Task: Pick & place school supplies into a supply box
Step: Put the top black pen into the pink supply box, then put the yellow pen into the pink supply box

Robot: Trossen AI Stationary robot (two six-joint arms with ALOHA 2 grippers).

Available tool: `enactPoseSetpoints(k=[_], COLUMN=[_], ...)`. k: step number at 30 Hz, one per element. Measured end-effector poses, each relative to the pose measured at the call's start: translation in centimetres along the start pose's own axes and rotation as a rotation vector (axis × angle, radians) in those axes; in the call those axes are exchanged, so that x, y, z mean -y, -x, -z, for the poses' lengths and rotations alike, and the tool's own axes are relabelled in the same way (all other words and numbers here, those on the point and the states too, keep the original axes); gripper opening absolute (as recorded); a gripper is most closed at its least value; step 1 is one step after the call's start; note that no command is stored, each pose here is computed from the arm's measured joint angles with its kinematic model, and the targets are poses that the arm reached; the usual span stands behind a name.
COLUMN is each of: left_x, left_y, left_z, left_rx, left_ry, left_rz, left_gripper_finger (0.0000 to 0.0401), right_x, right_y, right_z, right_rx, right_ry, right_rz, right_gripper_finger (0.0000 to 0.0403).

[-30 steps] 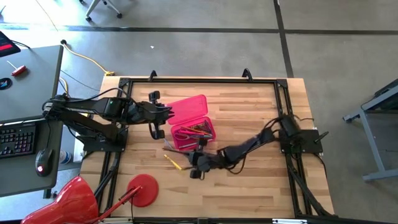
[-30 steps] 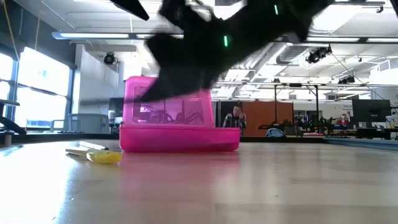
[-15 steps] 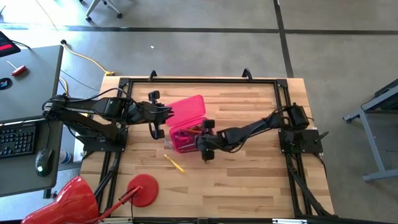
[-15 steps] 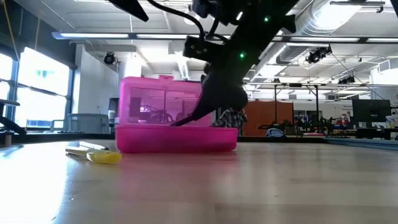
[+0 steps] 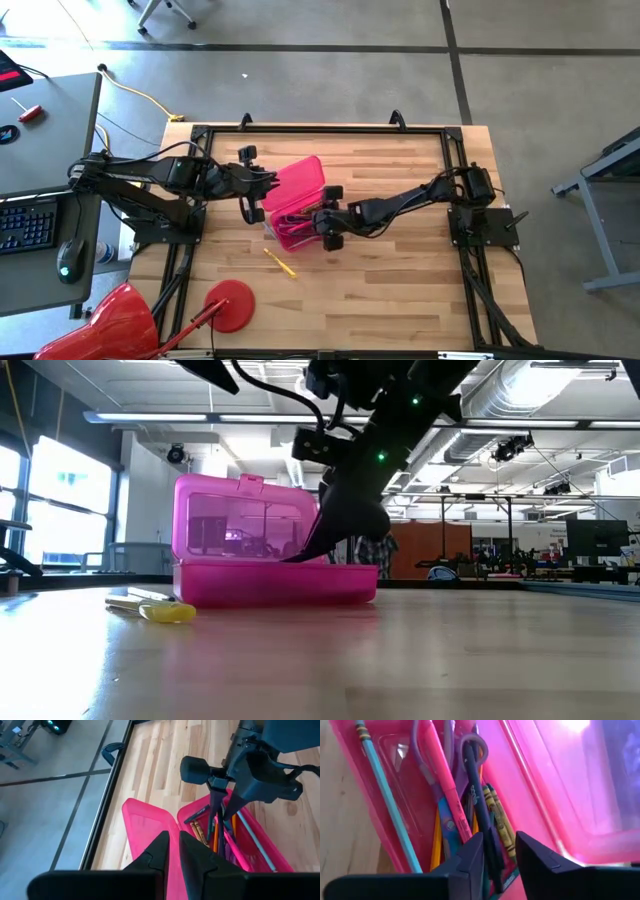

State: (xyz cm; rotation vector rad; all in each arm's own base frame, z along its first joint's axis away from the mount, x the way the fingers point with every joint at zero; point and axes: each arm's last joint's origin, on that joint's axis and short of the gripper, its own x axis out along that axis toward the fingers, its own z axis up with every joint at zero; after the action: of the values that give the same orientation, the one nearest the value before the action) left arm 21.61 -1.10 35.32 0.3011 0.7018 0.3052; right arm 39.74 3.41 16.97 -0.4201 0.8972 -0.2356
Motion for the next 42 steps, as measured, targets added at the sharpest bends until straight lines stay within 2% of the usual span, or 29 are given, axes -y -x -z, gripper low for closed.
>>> enactPoseSetpoints(k=[4, 8, 11, 14, 17, 21, 23, 30, 36, 42], left_x=[0.0, -0.1, -0.1, -0.1, -0.1, -0.1, -0.1, -0.1, -0.1, 0.0], left_y=[0.0, 0.0, 0.0, 0.0, 0.0, 0.0, 0.0, 0.0, 0.0, 0.0], left_z=[0.0, 0.0, 0.0, 0.0, 0.0, 0.0, 0.0, 0.0, 0.0, 0.0], left_rx=[-0.001, -0.003, -0.003, -0.003, -0.003, -0.003, -0.003, -0.002, -0.002, -0.002], left_ry=[0.001, 0.002, 0.003, 0.003, 0.003, 0.002, 0.003, 0.003, 0.004, 0.004], left_rz=[-0.012, -0.023, -0.023, -0.024, -0.026, -0.026, -0.026, -0.021, -0.018, -0.017], left_gripper_finger=[0.0074, 0.0074, 0.0074, 0.0074, 0.0074, 0.0074, 0.0074, 0.0074, 0.0074, 0.0074], right_x=[-0.2, -0.2, -0.5, -1.2, -2.4, -4.3, -5.2, -8.7, -9.7, -9.9], right_y=[0.9, 2.8, 4.1, 4.6, 4.0, 2.3, 1.3, -0.5, -0.7, -0.6], right_z=[-0.7, -2.0, -3.1, -3.8, -3.7, -3.3, -3.3, -3.4, -3.3, -3.2], right_rx=[0.053, 0.157, 0.264, 0.355, 0.351, 0.332, 0.367, 0.521, 0.544, 0.508], right_ry=[0.089, 0.069, -0.001, -0.079, -0.121, -0.121, -0.125, -0.112, -0.114, -0.166], right_rz=[0.011, 0.005, -0.105, -0.292, -0.373, -0.367, -0.381, -0.532, -0.556, -0.480], right_gripper_finger=[0.0108, 0.0109, 0.0106, 0.0106, 0.0106, 0.0106, 0.0106, 0.0106, 0.0106, 0.0106])
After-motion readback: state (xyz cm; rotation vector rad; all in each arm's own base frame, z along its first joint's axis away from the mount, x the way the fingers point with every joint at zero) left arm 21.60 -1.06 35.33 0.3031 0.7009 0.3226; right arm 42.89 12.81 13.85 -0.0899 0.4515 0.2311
